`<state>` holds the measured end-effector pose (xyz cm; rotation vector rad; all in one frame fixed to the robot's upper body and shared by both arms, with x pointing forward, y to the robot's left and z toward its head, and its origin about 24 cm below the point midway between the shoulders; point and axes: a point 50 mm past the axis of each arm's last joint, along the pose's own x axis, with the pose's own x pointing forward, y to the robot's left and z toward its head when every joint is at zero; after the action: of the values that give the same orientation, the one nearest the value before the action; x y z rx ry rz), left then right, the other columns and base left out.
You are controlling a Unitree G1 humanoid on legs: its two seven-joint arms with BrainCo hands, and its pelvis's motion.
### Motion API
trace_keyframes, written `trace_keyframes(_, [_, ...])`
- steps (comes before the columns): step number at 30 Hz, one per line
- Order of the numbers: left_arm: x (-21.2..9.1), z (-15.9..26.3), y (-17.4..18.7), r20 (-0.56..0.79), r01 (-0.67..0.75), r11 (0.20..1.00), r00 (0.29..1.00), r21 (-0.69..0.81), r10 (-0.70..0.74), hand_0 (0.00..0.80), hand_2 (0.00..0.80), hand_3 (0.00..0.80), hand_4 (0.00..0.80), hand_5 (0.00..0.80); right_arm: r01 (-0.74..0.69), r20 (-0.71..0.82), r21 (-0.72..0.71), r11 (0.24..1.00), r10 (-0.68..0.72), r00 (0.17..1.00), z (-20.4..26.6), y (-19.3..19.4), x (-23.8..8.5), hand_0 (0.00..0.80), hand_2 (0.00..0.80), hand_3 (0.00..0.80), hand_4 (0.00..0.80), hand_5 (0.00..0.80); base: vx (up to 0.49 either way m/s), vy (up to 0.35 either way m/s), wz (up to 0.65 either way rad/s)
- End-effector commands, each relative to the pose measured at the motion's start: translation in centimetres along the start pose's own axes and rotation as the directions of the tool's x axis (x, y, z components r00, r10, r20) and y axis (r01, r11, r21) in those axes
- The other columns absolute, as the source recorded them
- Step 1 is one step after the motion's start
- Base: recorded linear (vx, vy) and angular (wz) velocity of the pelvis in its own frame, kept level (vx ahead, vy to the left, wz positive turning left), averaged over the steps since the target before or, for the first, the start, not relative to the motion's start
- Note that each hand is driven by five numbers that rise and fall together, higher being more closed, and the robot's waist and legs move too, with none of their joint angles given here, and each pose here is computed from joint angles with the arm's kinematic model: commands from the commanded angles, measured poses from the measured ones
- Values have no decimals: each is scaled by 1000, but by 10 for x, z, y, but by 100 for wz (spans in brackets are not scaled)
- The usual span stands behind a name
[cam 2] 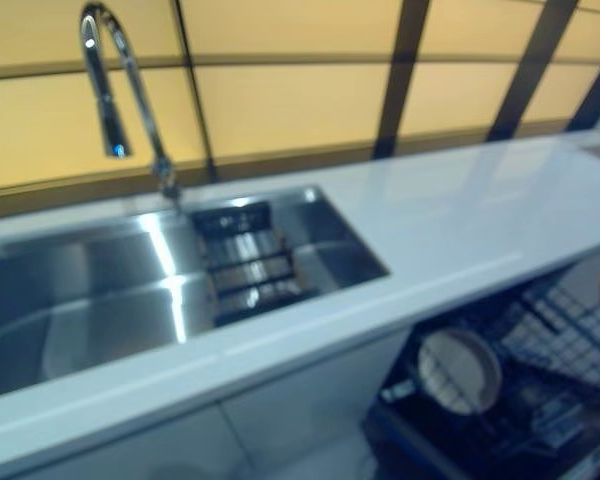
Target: Take plates into dishwasher
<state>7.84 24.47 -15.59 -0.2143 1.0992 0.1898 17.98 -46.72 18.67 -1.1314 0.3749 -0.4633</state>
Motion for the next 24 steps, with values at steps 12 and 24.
trace_keyframes(12, [-3,11,18,31,-23,999,999,40,22,0,0,0,0,0,98,44,189,977,-108,993,7,-3,5,800,800,800,800,800,-11,-48,-5])
trace_keyframes(24, [-2,16,15,46,-6,999,999,53,4,0,0,0,0,0,76,96,175,982,-94,991,21,5,8,800,800,800,800,800,-8,-6,0])
